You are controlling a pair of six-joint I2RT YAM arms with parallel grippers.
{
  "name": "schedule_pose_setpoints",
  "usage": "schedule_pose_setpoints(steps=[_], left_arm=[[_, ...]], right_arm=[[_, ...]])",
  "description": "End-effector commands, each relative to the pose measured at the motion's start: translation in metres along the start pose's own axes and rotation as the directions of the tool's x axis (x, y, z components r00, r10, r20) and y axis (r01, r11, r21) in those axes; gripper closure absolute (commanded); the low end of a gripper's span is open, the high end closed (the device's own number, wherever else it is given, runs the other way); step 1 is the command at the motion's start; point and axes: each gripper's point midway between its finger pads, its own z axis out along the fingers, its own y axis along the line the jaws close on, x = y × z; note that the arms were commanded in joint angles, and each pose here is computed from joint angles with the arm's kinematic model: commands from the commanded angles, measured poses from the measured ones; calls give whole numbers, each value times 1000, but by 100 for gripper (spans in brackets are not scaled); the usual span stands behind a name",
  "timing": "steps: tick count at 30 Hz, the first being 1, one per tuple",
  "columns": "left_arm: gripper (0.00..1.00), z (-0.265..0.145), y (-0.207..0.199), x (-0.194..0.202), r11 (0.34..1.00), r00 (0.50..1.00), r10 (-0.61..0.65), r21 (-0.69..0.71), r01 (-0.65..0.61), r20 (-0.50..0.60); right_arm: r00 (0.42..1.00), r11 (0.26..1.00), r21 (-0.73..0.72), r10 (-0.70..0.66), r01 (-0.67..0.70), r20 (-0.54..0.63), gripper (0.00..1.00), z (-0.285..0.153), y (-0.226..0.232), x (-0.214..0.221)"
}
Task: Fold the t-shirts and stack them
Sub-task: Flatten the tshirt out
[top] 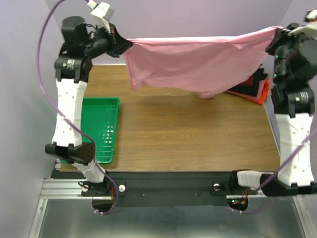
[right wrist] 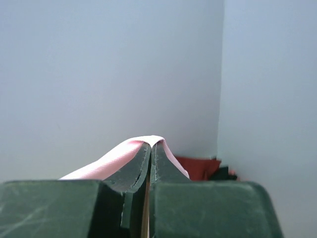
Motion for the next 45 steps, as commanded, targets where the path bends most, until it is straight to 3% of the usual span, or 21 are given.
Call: schedule_pose_setpoints(steps=[1, 6, 9, 10, 12, 17, 19, 24, 28, 38, 45], left_arm=[[100, -48, -50, -41, 978, 987, 94, 174, -116, 134], [100, -72, -83, -56, 919, 980, 77, 367, -142, 185], [100, -84, -91, -68, 893, 966, 97, 407, -191, 240], [100, -82, -91, -59, 884, 977, 53, 445, -142, 206], [100, -78, -89, -55, 870, 978, 42, 474, -136, 202], [100, -26, -37, -9, 881, 989, -144, 460, 107, 45], [100, -2, -11, 14, 884, 977, -212, 424, 196, -9], [100, 35, 31, 47, 900, 962, -263, 340, 273, -75], [100, 55, 59, 49, 930, 965, -251, 257, 264, -80], [100, 45, 42, 41, 918, 980, -180, 344, 197, -81], [100, 1, -8, 9, 856, 995, -88, 509, 95, -37]], right_arm=[[954, 1000, -8, 22, -20, 301, 100, -50, -17, -105], [911, 999, 27, 23, -38, 411, 100, -89, -35, -154], [894, 998, 19, 40, -54, 447, 100, -96, -36, -169], [892, 998, 17, 50, -65, 449, 100, -94, -36, -170], [907, 998, 9, 47, -56, 418, 100, -75, -27, -157], [963, 999, 47, 8, -21, 268, 100, -8, -12, -89], [985, 999, 51, -11, 3, 170, 99, 27, -1, -41], [1000, 1000, 9, -12, 12, 3, 100, 85, 23, 48], [1000, 999, -33, 8, -9, -29, 100, 106, 38, 68], [999, 992, -120, 33, -30, 19, 100, 88, 49, 37], [983, 980, -193, 83, -50, 167, 100, 8, 37, -46]])
